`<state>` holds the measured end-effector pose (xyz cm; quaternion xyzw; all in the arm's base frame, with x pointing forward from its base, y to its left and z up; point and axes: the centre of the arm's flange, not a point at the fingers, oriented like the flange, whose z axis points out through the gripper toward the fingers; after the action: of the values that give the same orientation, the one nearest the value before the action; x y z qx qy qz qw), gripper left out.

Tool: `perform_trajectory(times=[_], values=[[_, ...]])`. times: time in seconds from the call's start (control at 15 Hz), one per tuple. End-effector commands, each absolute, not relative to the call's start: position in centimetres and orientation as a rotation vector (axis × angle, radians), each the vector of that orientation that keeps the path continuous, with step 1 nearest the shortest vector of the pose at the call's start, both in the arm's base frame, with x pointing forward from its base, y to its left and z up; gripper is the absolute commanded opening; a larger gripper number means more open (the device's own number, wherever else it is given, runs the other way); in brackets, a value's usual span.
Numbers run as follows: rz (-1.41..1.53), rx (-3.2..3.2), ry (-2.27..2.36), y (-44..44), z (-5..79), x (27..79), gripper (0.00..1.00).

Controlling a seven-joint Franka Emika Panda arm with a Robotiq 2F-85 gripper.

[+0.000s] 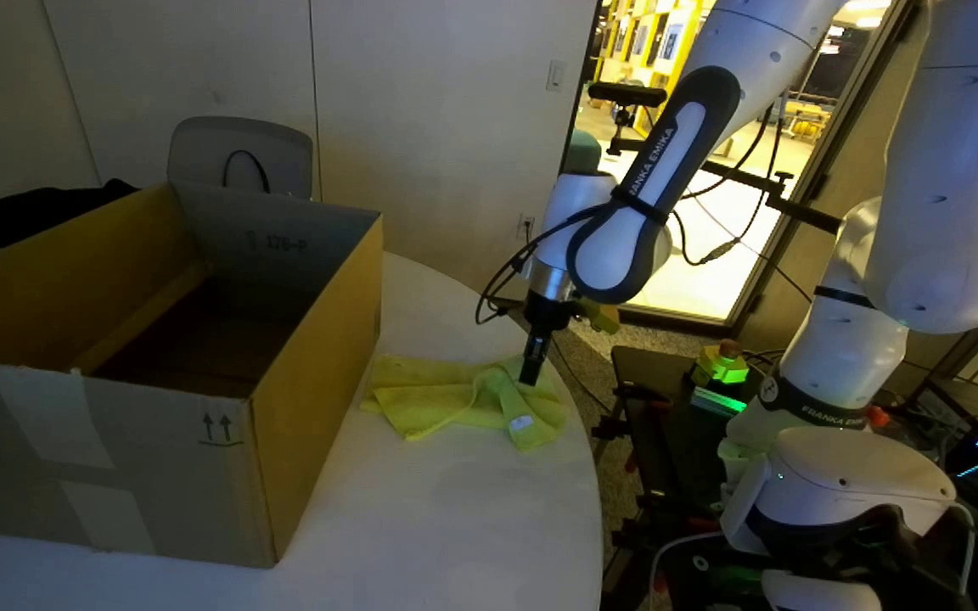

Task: Put the marker on the cloth, fold it and put the cloth in the box

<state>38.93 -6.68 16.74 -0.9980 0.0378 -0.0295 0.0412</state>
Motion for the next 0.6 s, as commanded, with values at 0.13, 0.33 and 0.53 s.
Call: perform_trajectory(times=[0.13, 0.33, 0.53], values=[[-0.106, -3.045, -0.056, -2.5, 17.7, 42.2, 0.03], [-0.092, -3.063, -0.124, 0.2, 17.0, 44.2, 0.04], [-0.082, -3.069, -0.14, 2.8, 16.2, 46.4, 0.03]])
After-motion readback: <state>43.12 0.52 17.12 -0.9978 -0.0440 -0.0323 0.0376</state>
